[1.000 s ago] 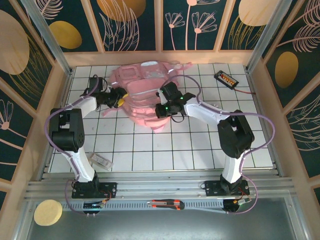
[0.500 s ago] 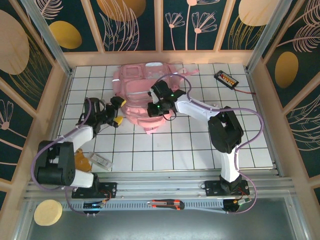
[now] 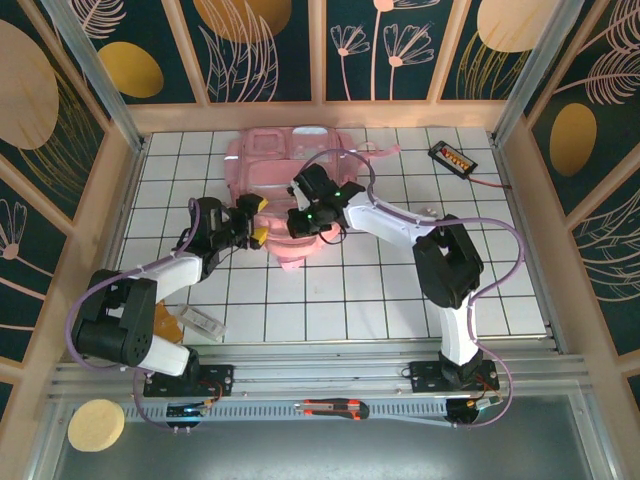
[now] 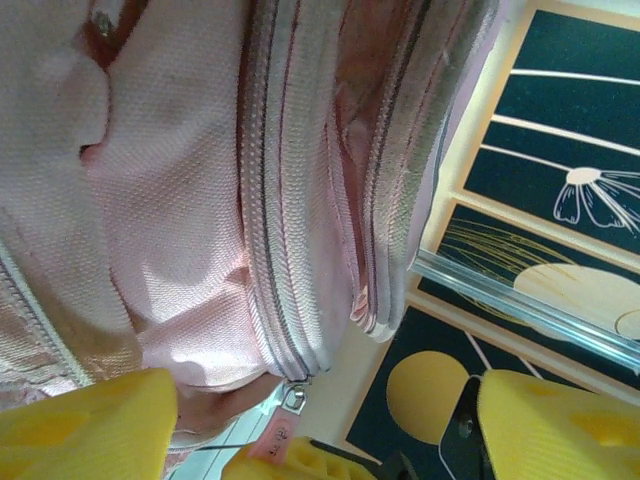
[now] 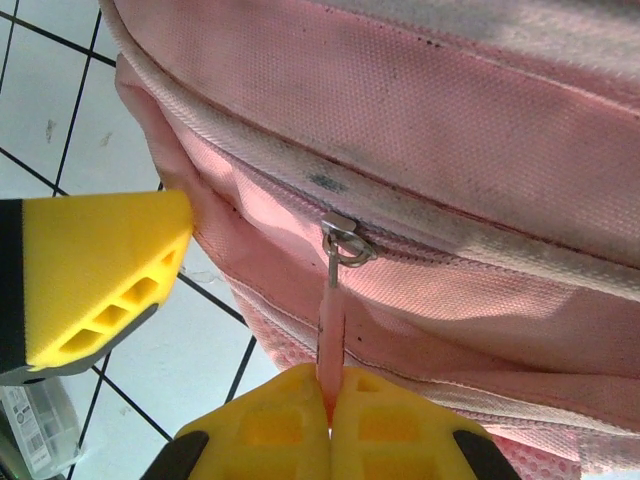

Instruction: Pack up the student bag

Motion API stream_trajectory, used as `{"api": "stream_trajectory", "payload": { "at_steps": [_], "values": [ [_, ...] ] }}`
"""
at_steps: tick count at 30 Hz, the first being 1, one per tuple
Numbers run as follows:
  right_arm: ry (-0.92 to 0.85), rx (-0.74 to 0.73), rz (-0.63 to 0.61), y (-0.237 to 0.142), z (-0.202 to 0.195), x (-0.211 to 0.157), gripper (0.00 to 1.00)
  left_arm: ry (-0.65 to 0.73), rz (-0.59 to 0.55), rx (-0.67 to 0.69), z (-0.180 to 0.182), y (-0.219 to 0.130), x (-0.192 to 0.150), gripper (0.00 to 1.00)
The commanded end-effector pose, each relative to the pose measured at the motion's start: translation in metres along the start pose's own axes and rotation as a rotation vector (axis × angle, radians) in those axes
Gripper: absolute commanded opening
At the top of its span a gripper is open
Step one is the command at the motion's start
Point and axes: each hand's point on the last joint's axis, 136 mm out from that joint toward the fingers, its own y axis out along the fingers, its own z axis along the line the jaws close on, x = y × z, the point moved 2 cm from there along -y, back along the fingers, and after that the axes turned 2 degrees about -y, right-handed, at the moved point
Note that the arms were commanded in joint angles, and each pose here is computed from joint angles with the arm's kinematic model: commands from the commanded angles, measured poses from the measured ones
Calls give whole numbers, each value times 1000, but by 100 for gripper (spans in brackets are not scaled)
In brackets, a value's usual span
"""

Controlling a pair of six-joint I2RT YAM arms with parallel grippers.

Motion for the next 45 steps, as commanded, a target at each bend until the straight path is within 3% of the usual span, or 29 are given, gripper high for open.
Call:
{"api": "stream_trajectory", "payload": {
  "at_steps": [1, 12, 16, 19, 28, 45],
  "values": [
    [-19, 22, 9, 4, 19, 1, 0, -5, -5, 5, -4, 5, 3, 70],
    [-57, 17, 31, 12, 31, -5, 0, 51, -17, 112, 13, 19, 12, 44],
    [-64, 16, 41, 15, 33, -7, 0, 63, -27, 120, 14, 22, 15, 24],
    [-62, 1, 42, 14, 29, -8, 0, 88, -43, 129, 13, 20, 17, 0],
    [-10, -35, 27, -1, -1, -9, 0, 168, -62, 239, 32, 0, 29, 0],
    [38, -122, 27, -28, -61, -21, 0, 214, -132, 259, 33, -36, 56, 0]
  ]
}}
